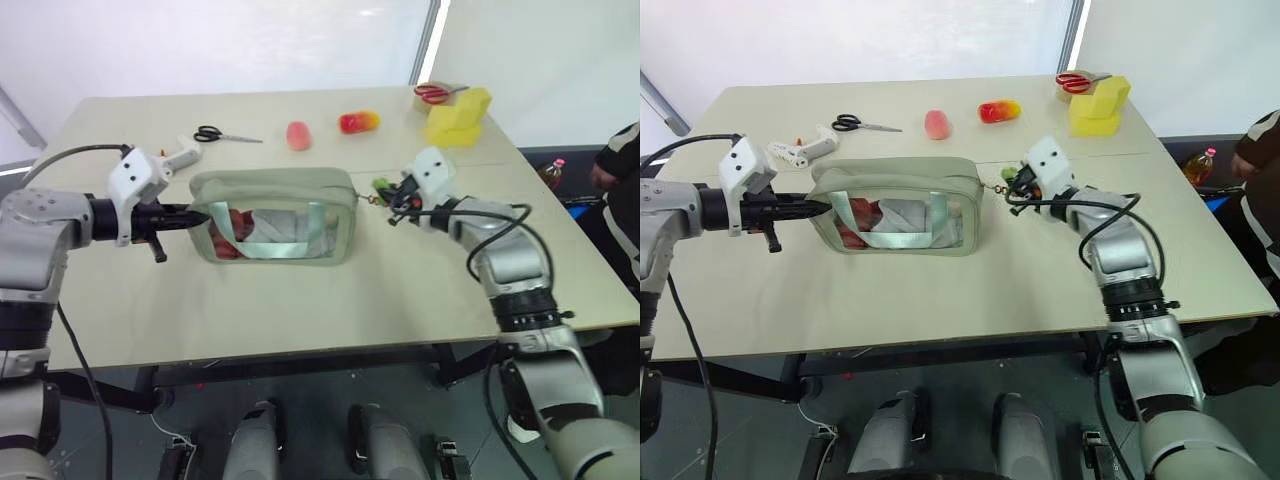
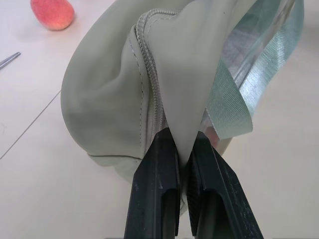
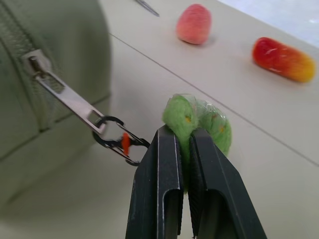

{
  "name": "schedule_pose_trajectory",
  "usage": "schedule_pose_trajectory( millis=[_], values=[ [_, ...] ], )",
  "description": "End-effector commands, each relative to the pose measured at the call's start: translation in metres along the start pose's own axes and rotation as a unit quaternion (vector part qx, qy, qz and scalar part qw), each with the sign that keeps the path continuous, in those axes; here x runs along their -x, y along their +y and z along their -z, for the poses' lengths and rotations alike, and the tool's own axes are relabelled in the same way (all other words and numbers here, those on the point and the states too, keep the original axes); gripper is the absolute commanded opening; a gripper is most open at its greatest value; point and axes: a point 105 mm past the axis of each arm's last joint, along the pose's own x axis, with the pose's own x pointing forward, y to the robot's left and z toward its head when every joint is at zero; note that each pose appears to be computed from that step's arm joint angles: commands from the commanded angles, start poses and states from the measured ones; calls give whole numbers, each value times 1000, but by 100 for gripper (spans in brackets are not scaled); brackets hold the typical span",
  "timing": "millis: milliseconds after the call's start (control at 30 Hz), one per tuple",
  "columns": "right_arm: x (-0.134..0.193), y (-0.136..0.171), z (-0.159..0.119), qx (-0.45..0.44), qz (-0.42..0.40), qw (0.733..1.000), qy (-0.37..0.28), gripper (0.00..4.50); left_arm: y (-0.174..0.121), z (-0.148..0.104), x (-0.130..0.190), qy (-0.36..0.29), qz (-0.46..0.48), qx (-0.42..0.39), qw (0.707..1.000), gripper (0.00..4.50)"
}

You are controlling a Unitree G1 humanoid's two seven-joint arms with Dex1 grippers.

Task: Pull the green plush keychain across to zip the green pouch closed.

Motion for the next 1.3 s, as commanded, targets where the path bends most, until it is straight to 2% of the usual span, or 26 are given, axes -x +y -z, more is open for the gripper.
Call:
schedule_pose_trajectory(
  millis=[33, 200, 367, 433, 500, 533, 600, 633, 667, 833, 867, 1033, 1100, 1300],
  values=[
    [-5, 14, 11, 7, -13, 1000, 6, 7, -2, 5, 4, 18, 0, 3, 1000, 0],
    [-8, 43, 46, 49, -69, 995, 55, 7, -4, 6, 5, 19, -2, 6, 1000, 0],
    [-8, 44, 62, 108, -83, 987, 86, 7, -5, 6, 3, 18, -3, 8, 1000, 0],
    [-10, 38, 59, 112, -72, 988, 82, 7, -5, 6, 2, 17, -3, 8, 1000, 0],
    [-10, 26, 38, 99, -53, 992, 52, 7, -5, 6, 2, 18, -6, 9, 1000, 0],
    [-8, 19, 26, 93, -44, 994, 32, 38, -4, 6, 2, 18, -7, 9, 1000, 0],
    [2, 13, 3, 63, -64, 996, 7, 100, -2, 5, 4, 15, -12, 14, 1000, 77],
    [10, 8, -8, 53, -75, 996, -1, 155, -2, 4, 6, 11, -7, 18, 1000, 114],
    [21, 4, -18, 43, -93, 995, -6, 189, -2, 3, 8, 8, -2, 21, 1000, 148],
    [71, 3, -56, 43, -185, 982, 1, 436, 6, -4, 21, 2, -6, 23, 1000, 390],
    [78, 7, -60, 40, -202, 979, 3, 450, 7, -7, 25, -1, -7, 23, 1000, 440],
    [96, 23, -94, 23, -238, 971, -25, 450, 18, -26, 46, -29, -27, 35, 999, 446],
    [96, 26, -104, 26, -232, 972, -37, 450, 26, -25, 52, -19, -59, 31, 998, 446],
    [93, 30, -109, 14, -210, 976, -56, 450, 25, -31, 59, -53, -67, 51, 995, 446]
  ],
)
